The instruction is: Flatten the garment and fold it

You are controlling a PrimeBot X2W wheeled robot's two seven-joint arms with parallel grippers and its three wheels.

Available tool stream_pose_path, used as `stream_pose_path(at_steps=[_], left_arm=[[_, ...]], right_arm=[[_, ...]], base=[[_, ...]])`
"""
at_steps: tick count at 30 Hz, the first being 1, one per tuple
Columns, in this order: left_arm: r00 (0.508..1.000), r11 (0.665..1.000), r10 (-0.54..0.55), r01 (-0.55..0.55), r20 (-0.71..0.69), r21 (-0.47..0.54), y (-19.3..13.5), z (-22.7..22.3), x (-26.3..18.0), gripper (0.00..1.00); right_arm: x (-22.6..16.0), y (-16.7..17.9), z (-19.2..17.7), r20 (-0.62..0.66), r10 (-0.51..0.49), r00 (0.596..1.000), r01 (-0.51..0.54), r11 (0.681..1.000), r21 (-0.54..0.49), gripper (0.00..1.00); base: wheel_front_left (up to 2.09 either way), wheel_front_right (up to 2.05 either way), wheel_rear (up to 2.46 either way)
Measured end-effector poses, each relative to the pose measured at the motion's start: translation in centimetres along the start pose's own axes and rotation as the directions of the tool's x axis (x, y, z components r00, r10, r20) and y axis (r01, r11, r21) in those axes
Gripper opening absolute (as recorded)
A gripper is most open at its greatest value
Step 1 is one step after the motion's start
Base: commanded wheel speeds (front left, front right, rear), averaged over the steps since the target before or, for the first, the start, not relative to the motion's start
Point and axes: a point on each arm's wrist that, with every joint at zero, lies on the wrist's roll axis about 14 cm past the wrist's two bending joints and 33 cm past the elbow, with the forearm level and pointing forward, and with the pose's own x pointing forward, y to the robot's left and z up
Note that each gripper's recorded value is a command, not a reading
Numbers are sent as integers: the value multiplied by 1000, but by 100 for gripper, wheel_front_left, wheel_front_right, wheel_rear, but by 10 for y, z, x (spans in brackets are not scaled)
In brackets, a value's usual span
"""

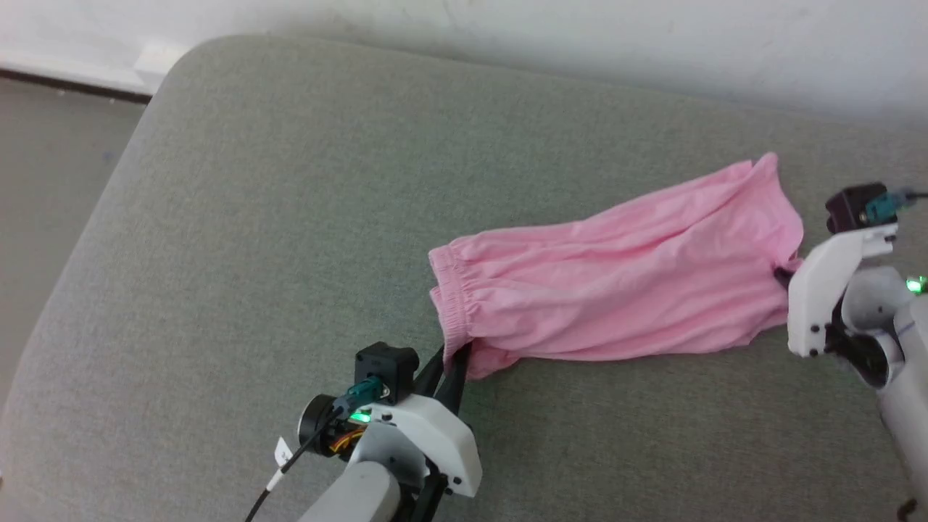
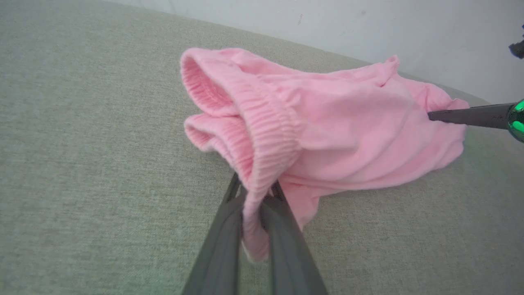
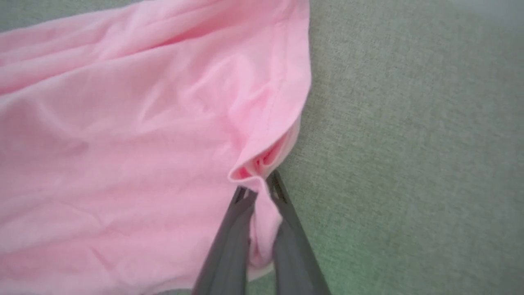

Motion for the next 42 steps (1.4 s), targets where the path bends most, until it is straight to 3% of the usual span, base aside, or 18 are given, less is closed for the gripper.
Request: stream_pose_path(at_steps=[6, 13, 19, 24, 34, 35, 36, 37, 42], left_arm=[[999, 999, -46, 46, 0, 15, -8, 0, -12, 0], [986, 988, -152, 153, -63, 15, -33, -14, -27, 0], [959, 972, -227, 234, -170, 24, -49, -36, -40, 0], [925, 964, -249, 266, -288, 21, -51, -59, -53, 0], [900, 964, -243, 264, -361, 9, -46, -74, -60, 0], [899, 964, -246, 267, -362, 9, -46, -74, -61, 0], [901, 964, -244, 266, -359, 10, -46, -74, -61, 48], [905, 964, -244, 264, -350, 11, -45, -72, -61, 100], [944, 968, -238, 251, -231, 29, -39, -47, -61, 100]], right_arm=[[-33, -10, -17, 86, -6, 996, -5, 993, 117, 0], [-84, -33, -55, 175, -87, 981, 41, 967, 251, 0], [-129, -40, -116, 164, -188, 968, 111, 912, 394, 0], [-153, -23, -151, 127, -226, 966, 138, 864, 485, 0], [-153, -14, -148, 131, -229, 965, 143, 871, 470, 0], [-153, -14, -147, 134, -230, 964, 143, 873, 467, 45], [-154, -15, -145, 139, -229, 964, 143, 880, 453, 100], [-155, -17, -142, 147, -231, 962, 146, 887, 437, 100], [-166, -29, -117, 227, -260, 938, 166, 916, 366, 100]], base=[[0, 0, 0], [0, 0, 0], [0, 0, 0], [0, 0, 0], [0, 0, 0], [0, 0, 0], [0, 0, 0], [0, 0, 0], [0, 0, 0]])
